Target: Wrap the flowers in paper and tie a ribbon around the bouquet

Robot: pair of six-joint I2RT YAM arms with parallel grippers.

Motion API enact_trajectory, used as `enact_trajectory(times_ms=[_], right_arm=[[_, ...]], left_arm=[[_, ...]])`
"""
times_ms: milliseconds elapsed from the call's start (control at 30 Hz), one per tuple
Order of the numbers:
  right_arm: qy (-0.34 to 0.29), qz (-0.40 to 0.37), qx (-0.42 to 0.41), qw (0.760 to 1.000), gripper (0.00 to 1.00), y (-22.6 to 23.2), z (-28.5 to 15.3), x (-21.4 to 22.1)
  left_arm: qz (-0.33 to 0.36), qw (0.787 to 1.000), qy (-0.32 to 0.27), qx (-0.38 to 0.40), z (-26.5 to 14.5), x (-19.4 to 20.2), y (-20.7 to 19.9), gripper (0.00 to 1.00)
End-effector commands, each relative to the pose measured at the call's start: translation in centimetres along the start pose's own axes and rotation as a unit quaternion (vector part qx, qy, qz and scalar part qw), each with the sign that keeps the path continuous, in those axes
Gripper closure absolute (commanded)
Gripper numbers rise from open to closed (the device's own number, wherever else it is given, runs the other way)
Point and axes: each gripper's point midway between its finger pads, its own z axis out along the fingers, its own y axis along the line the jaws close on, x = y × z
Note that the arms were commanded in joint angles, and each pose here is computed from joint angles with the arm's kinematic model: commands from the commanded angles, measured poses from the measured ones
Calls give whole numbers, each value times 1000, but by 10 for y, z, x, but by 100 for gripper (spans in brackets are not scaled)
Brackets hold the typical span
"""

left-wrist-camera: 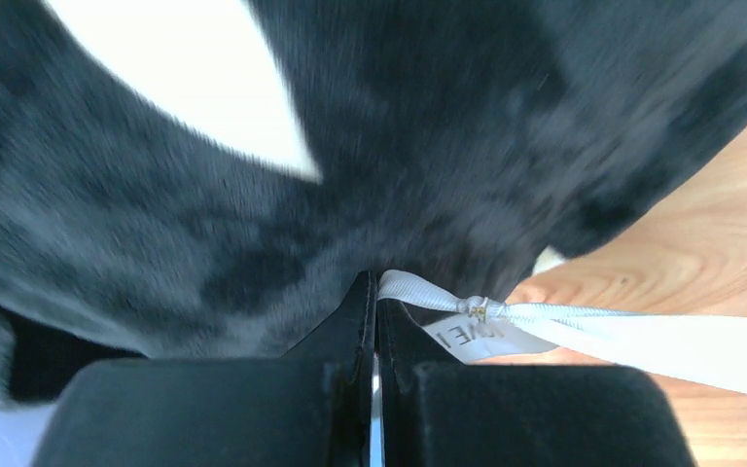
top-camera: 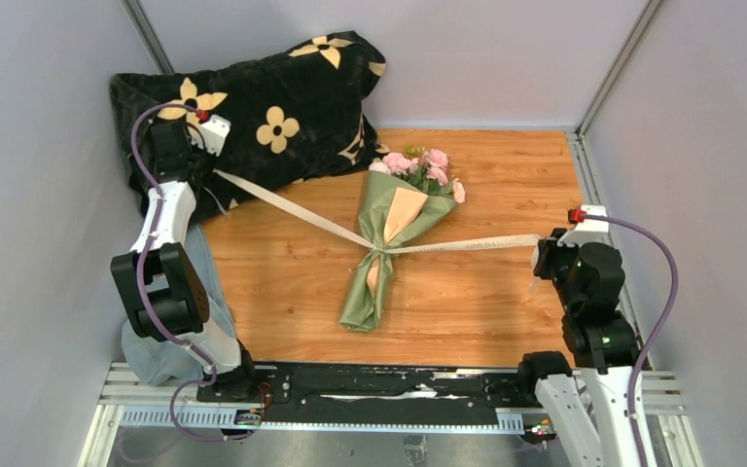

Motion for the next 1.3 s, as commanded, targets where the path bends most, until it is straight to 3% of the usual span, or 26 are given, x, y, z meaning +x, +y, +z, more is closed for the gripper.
enact_trajectory(times_ms=[0,133,367,567,667,767,933,1067,1200,1267], right_arm=[[18,69,116,991,100,-45,1,31],[39,120,160,979,100,-72,4,63],[54,272,152,949,100,-89,19,120],[66,288,146,944,100,-95,25,133],[92,281,102,950,100,-82,30,128],[151,258,61,952,100,-57,34,135],[198,171,-11,965,100,10,42,146],[235,99,-110,961,100,69,36,152],[263,54,-215,939,94,119,22,150],[281,24,-215,935,81,123,18,149]], left_arm=[[7,999,32,-39,5,36,23,100],[12,997,67,-38,8,68,27,100],[14,993,112,-20,8,124,14,100],[6,991,131,28,2,146,-9,100],[-14,983,106,151,-20,123,-59,100],[4,959,85,270,-58,77,-123,100],[60,914,-44,400,-158,-37,-207,100],[67,871,-162,459,-246,-103,-227,100],[25,848,-177,499,-285,-124,-230,100],[17,846,-186,499,-298,-129,-228,100]])
